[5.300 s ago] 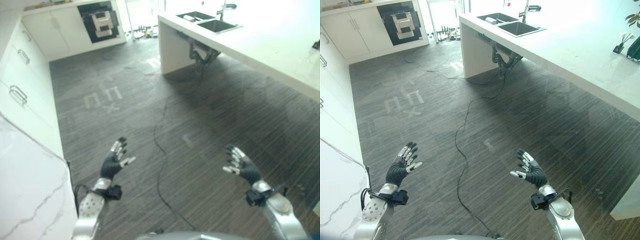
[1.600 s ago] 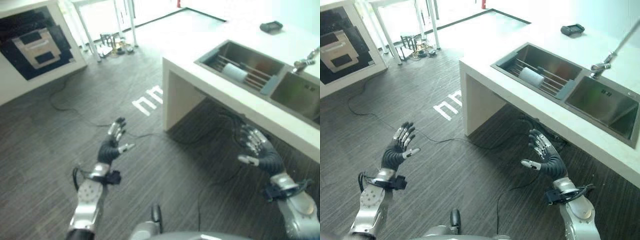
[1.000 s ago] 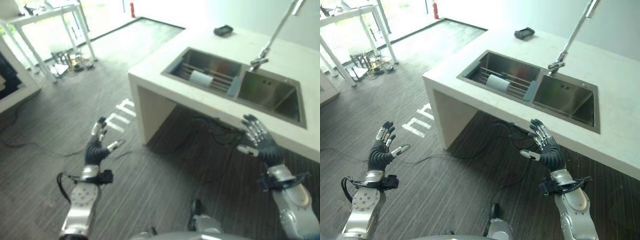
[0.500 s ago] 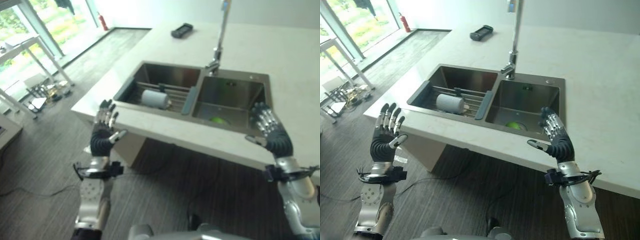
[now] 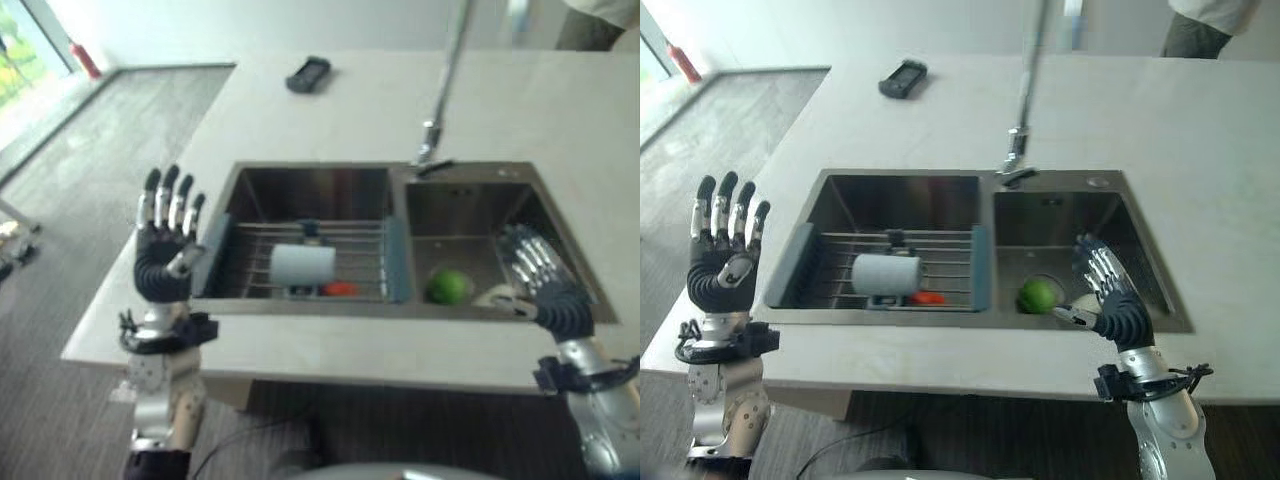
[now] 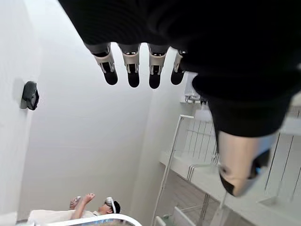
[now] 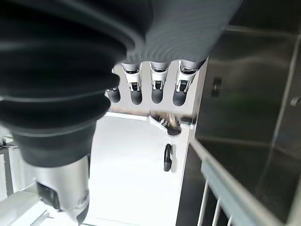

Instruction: Place the dishes in the dishwasher.

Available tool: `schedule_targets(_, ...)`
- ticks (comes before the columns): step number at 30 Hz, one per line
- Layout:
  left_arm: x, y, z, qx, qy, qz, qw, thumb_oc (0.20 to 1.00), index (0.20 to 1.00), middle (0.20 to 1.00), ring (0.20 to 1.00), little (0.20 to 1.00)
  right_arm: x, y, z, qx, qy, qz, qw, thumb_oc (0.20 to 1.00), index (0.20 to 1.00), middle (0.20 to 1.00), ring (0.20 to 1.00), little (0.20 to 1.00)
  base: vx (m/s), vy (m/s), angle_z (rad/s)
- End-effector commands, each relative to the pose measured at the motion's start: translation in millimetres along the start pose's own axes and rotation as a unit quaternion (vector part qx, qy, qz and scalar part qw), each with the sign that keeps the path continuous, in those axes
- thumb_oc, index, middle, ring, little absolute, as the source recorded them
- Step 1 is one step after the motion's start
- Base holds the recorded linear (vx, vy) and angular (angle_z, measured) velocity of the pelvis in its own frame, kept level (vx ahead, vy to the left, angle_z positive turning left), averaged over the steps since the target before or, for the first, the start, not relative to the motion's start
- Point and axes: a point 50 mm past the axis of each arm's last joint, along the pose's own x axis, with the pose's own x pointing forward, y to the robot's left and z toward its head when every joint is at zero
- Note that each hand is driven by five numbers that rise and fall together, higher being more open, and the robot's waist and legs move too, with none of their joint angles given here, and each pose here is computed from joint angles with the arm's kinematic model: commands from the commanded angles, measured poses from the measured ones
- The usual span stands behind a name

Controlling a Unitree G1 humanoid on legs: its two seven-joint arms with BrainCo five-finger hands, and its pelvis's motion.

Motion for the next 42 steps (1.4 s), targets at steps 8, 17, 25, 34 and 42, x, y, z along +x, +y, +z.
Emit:
schedule_targets(8, 9.0, -2.3, 40.7, 0.155, -0.050, -0.086, 0.983, 1.000, 1.000, 1.000, 1.000, 1.000, 27.4, -1.6, 15.6, -0.034, -0.067, 0.034, 0.997, 1.000, 1.000, 1.000, 1.000, 1.000, 0.01, 0.154, -0.21)
schedule_targets(17, 24.7, -13.0, 25.2, 0.343, -0.023, -0.159, 0.925, 1.000, 1.000, 1.000, 1.000, 1.000, 40.9, -7.7, 19.8, -0.052, -0.070, 0.042, 0.995, 1.000, 1.000, 1.000, 1.000, 1.000, 0.01, -0.130, -0.06)
schedule_targets(25, 37.6, -15.7, -4.9, 0.398, 0.082, -0.228, 0.885, 1.000, 1.000, 1.000, 1.000, 1.000, 48.9, -7.2, 18.7, -0.066, -0.052, 0.065, 0.994, 1.000, 1.000, 1.000, 1.000, 1.000, 0.00, -0.068, -0.14)
schedule_targets(34, 43.7, -8.9, -51.4, 0.424, 0.243, -0.294, 0.821, 1.000, 1.000, 1.000, 1.000, 1.000, 53.2, -10.3, 19.7, -0.079, -0.050, 0.086, 0.992, 1.000, 1.000, 1.000, 1.000, 1.000, 0.01, 0.017, -0.07)
schedule_targets(42, 43.6, 6.4, -70.5, 0.470, 0.303, -0.297, 0.774, 1.000, 1.000, 1.000, 1.000, 1.000, 56.2, -10.8, 20.0, -0.084, -0.050, 0.095, 0.991, 1.000, 1.000, 1.000, 1.000, 1.000, 0.00, 0.041, -0.05)
